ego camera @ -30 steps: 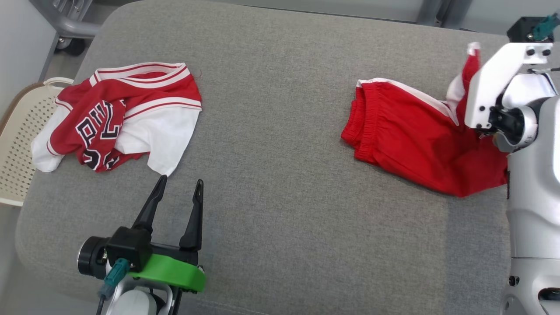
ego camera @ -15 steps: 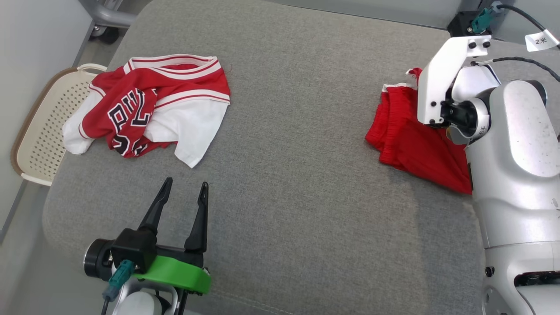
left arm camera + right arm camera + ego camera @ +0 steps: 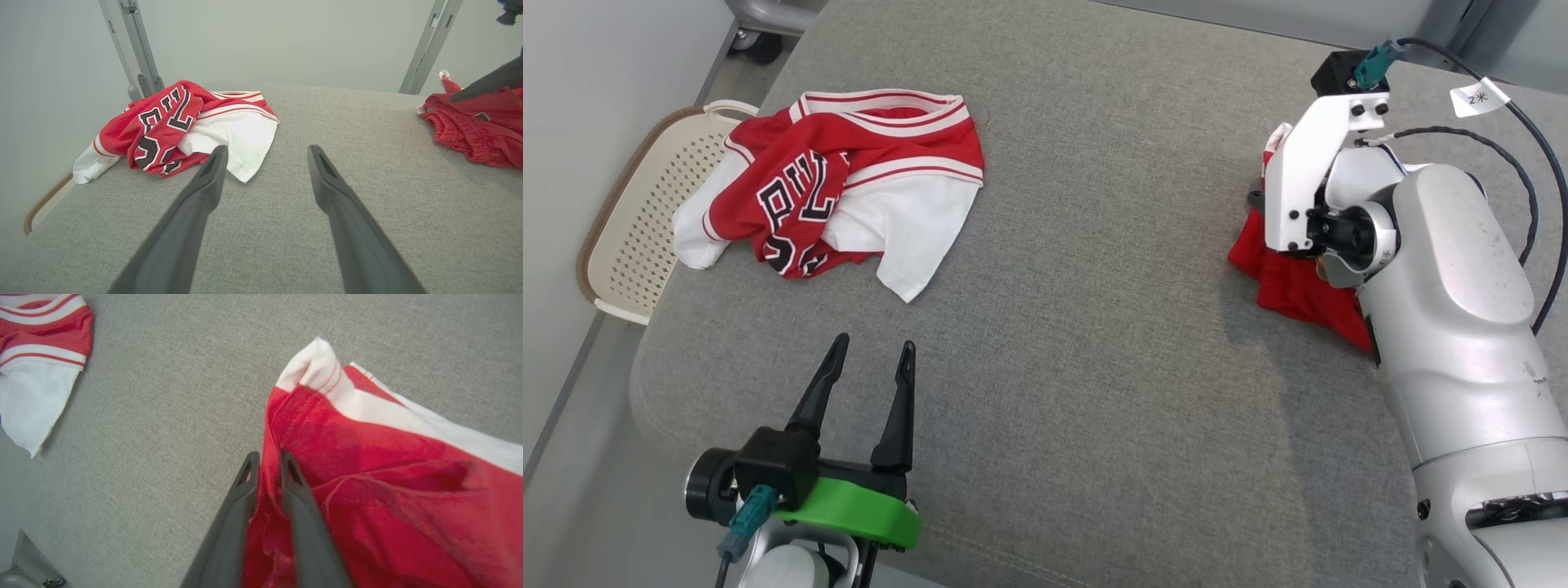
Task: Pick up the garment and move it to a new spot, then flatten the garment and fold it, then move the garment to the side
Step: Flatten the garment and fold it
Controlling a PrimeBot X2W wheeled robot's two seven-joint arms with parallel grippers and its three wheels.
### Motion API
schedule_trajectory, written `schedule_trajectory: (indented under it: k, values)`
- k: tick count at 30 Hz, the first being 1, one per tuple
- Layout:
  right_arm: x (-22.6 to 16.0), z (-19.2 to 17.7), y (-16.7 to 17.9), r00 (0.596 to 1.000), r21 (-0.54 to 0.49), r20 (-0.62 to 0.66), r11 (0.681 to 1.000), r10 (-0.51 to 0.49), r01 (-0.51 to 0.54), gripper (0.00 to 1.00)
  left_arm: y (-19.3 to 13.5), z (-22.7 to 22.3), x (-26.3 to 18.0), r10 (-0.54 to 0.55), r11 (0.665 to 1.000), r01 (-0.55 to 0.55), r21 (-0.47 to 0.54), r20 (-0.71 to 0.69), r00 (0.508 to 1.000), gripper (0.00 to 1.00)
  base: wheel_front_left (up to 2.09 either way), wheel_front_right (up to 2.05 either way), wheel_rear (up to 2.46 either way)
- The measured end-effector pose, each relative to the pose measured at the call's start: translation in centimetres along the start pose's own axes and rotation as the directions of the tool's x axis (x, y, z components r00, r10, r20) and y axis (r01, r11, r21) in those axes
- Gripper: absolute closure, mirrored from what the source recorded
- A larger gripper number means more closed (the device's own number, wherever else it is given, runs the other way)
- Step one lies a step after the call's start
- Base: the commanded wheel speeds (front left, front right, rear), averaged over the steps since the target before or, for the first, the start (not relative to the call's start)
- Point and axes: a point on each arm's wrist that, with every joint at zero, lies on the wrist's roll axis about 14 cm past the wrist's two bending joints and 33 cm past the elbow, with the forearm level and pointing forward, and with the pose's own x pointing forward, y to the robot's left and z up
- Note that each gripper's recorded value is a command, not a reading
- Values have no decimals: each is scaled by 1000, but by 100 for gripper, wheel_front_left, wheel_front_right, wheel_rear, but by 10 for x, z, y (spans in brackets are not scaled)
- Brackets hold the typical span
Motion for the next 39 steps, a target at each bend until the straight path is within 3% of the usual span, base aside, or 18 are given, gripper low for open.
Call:
schedule_trajectory:
  k: [6,10,15,21,22,23,25,26,31,39]
  values:
    - [-12,21,12,995,13,79,998,53,-54,0,1,2,0,2,1000,-2,-5,10,1000,0,0,0,0]
    - [-33,45,8,980,14,193,999,38,-41,0,-2,3,-1,-10,1000,10,-4,16,1000,0,0,0,0]
    - [-67,65,-26,943,24,326,998,-68,63,0,-10,8,-1,-38,999,38,-4,34,999,0,0,0,0]
    - [-98,45,-87,899,102,374,973,-229,206,0,-18,9,-2,-73,997,73,-3,41,996,0,0,0,0]
    - [-103,40,-96,891,114,376,967,-253,227,10,-20,10,-1,-80,997,80,-2,43,996,0,0,0,0]
    - [-108,35,-106,884,129,377,960,-278,247,52,-22,11,0,-87,996,87,-1,46,995,0,0,0,0]
    - [-113,21,-123,874,147,364,946,-323,288,95,-25,11,1,-99,995,99,-1,48,994,0,0,0,0]
    - [-115,14,-129,870,155,358,941,-339,302,100,-26,11,2,-104,995,104,0,48,993,0,0,0,0]
    - [-105,-14,-142,877,174,324,933,-356,314,100,-30,7,6,-119,993,119,4,33,992,0,0,0,0]
    - [-73,-43,-141,908,125,278,949,-313,288,100,-33,-1,15,-130,991,130,12,7,992,0,0,0,0]
